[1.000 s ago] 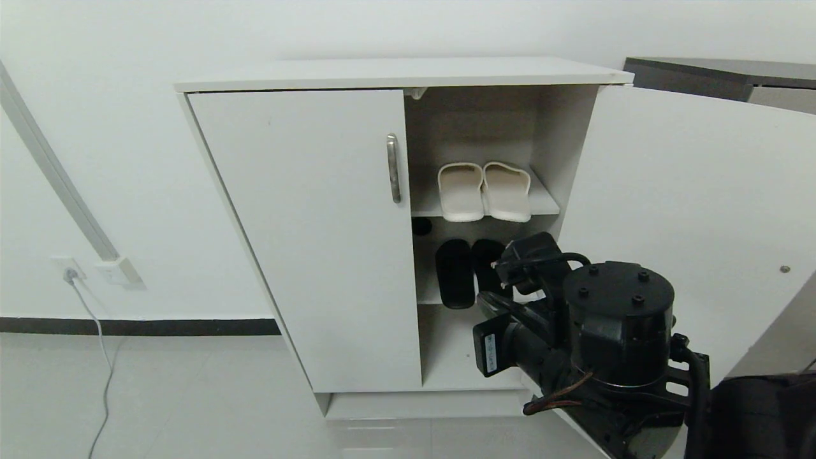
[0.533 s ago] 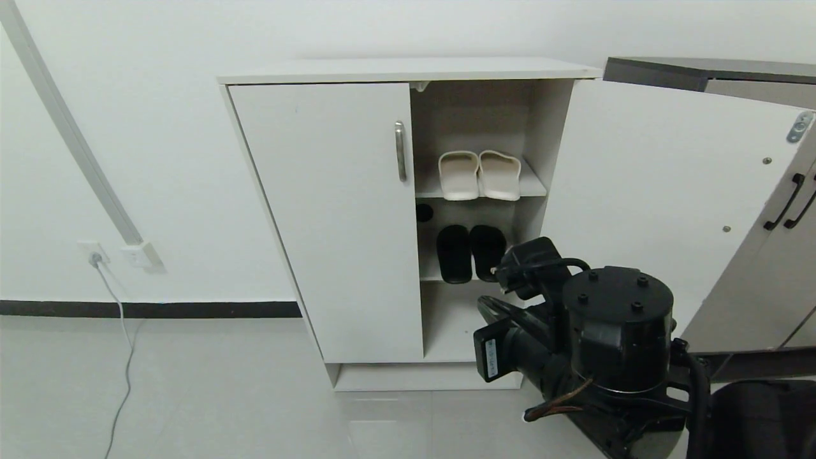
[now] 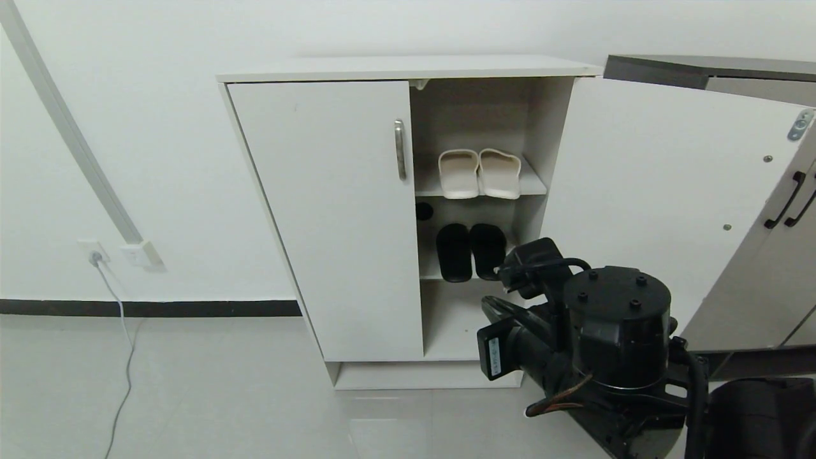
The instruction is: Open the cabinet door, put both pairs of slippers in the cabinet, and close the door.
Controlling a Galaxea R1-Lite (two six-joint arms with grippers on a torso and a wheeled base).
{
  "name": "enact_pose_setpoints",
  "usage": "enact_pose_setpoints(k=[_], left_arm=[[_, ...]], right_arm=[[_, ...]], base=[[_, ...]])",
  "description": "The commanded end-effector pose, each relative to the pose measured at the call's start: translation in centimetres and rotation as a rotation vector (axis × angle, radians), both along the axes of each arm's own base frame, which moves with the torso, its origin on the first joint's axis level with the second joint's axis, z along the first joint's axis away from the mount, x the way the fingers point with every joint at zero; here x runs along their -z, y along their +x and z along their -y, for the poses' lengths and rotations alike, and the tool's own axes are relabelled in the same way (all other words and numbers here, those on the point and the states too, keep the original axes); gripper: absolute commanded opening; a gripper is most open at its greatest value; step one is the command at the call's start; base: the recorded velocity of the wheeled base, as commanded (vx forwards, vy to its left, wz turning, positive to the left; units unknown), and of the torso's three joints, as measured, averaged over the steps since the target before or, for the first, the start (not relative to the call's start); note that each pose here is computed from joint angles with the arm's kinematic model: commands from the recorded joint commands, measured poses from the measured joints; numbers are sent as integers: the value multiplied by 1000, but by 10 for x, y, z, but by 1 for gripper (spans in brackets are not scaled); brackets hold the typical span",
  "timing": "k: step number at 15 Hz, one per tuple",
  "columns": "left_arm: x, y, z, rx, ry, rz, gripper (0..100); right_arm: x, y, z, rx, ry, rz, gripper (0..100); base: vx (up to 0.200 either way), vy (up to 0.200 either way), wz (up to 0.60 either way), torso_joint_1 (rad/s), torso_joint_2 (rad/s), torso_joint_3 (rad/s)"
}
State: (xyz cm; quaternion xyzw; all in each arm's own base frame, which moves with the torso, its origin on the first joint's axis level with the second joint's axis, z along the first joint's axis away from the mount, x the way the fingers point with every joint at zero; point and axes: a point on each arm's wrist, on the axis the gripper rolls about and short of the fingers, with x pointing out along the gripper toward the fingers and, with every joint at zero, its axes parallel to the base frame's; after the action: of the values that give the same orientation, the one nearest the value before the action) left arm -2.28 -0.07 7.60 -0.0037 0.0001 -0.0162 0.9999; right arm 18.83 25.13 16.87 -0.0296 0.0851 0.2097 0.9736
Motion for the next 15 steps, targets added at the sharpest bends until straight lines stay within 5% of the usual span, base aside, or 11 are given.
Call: enact_pose_setpoints(k=[1,6,15], left_arm=[[0,0,0,0,0,0,0],[0,0,0,0,0,-2,0],[0,0,0,0,0,0,0]], right_arm=[[2,1,-1,1,-6,-4,0],[4,5,2,-2,3,-4,0],[9,8,1,3,-5,-11,0]], base=[[0,0,0,0,0,0],[0,0,0,1,-10,-7],[0,0,0,44,-385,-347]])
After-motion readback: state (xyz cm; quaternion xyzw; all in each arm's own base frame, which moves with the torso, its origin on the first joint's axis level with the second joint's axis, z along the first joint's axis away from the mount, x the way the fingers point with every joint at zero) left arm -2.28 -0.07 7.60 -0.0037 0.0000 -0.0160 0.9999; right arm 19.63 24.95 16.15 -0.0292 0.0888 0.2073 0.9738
